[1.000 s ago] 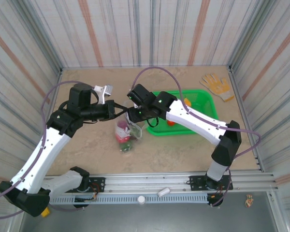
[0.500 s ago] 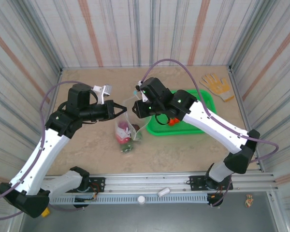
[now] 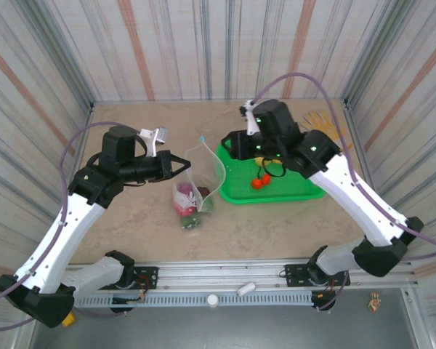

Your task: Place the food in the zip-top bag and seal the zipper

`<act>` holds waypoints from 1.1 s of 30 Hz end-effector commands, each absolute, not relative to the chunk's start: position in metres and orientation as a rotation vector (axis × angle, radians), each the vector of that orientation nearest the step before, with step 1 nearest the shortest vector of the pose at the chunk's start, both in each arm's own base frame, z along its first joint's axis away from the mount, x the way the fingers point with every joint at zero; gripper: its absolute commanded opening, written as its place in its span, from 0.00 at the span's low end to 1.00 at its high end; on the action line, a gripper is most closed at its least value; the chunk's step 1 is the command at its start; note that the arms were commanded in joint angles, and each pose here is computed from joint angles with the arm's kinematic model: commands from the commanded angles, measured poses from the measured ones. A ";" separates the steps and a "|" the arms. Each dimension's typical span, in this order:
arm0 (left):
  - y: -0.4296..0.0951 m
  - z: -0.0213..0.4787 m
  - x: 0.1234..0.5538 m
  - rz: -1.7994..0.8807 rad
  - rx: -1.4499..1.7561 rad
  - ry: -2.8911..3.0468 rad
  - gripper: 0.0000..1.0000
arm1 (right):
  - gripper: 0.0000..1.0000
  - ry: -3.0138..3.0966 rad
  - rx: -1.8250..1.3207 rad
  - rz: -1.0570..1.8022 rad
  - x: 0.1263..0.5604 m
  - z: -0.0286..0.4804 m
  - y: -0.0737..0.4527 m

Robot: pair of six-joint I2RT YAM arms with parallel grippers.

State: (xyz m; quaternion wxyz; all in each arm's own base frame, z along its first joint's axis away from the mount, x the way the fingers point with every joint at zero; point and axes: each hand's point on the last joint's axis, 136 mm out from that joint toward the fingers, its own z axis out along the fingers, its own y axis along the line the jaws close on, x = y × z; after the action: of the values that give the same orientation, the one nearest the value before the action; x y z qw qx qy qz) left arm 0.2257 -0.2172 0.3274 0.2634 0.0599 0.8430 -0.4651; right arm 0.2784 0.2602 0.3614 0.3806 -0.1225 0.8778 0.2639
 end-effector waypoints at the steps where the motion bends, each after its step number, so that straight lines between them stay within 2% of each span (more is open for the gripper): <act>1: -0.215 0.325 0.223 -1.241 0.162 2.289 0.00 | 0.73 2.244 -0.231 0.524 0.290 0.345 0.217; 4: -0.217 0.325 0.224 -1.254 0.167 2.288 0.00 | 0.84 2.268 -0.157 0.312 0.308 0.311 0.179; 9: -0.219 0.326 0.226 -1.257 0.178 2.287 0.00 | 0.84 2.426 -0.059 0.229 0.328 0.239 0.148; 19: -0.222 0.318 0.227 -1.264 0.204 2.303 0.00 | 0.85 2.681 -0.087 0.111 0.347 0.139 0.156; 27: -0.222 0.313 0.225 -1.258 0.225 2.308 0.00 | 0.87 2.806 -0.020 0.126 0.341 0.087 0.151; 33: -0.222 0.309 0.226 -1.255 0.232 2.313 0.00 | 0.77 2.781 0.091 0.223 0.352 0.084 0.146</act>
State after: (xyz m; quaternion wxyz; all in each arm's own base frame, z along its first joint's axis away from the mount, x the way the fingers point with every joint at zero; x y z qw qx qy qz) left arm 0.2301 -0.2213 0.3122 0.2482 0.0687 0.8509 -0.4578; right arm 0.3440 0.1421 0.0831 0.1665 0.0066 0.9848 0.0496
